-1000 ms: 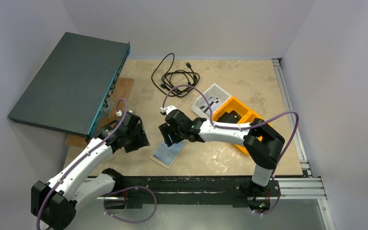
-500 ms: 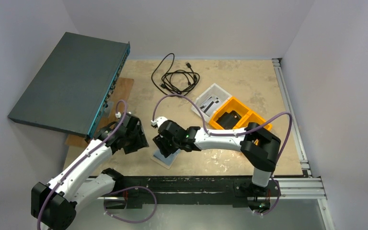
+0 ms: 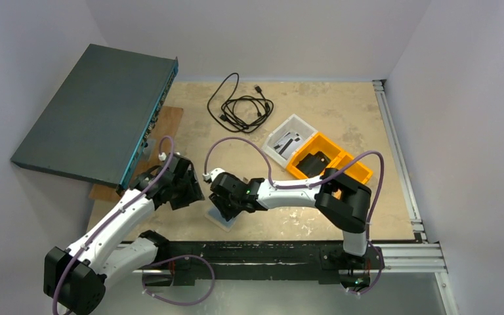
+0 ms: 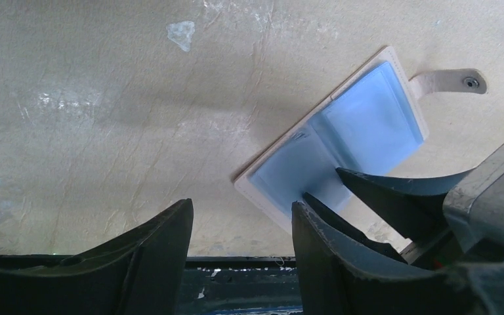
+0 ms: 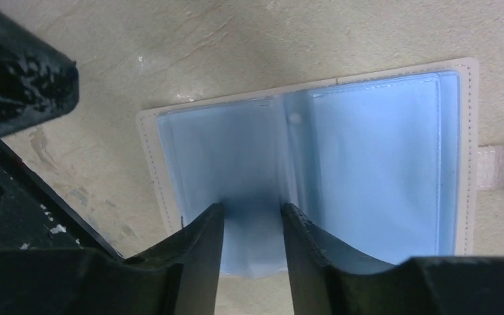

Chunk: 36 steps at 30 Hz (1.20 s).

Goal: Take the credit cards out of the card holder
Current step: Remove the credit card from the card holder.

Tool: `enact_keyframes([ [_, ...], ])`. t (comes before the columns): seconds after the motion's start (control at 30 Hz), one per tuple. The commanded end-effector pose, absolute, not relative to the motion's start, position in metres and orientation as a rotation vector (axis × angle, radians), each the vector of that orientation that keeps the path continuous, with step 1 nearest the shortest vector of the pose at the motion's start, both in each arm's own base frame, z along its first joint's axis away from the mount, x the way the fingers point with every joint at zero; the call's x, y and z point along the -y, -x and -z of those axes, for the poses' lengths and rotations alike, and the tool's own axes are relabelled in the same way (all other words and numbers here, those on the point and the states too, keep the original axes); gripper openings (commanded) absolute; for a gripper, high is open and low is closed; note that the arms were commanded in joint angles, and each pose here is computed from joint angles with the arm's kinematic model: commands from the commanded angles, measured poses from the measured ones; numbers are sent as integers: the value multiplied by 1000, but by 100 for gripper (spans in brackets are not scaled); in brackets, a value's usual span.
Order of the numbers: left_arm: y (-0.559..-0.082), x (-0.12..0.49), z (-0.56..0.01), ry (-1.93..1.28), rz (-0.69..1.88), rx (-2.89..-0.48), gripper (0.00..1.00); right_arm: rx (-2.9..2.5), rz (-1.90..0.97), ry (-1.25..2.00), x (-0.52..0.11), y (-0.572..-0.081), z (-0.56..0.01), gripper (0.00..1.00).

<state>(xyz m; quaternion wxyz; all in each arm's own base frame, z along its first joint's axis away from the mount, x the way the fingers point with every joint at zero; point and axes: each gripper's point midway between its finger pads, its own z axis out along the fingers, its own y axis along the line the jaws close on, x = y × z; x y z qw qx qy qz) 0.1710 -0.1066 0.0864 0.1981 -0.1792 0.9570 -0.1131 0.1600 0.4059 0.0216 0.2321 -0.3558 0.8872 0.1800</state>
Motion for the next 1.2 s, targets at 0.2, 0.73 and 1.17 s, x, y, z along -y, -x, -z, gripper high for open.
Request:
enact_keyframes([
  [0.2, -185, 126, -89, 457, 430, -2673, 56, -2733, -406, 684, -373, -154, 16, 5],
  [0.73, -182, 168, -61, 342, 667, -2773, 21, -2796, -1114, 60, -378, -171, -5, 0],
  [1.17, -180, 179, -27, 331, 617, -2858, 1, -2674, -1332, -226, -381, -179, -32, 0],
])
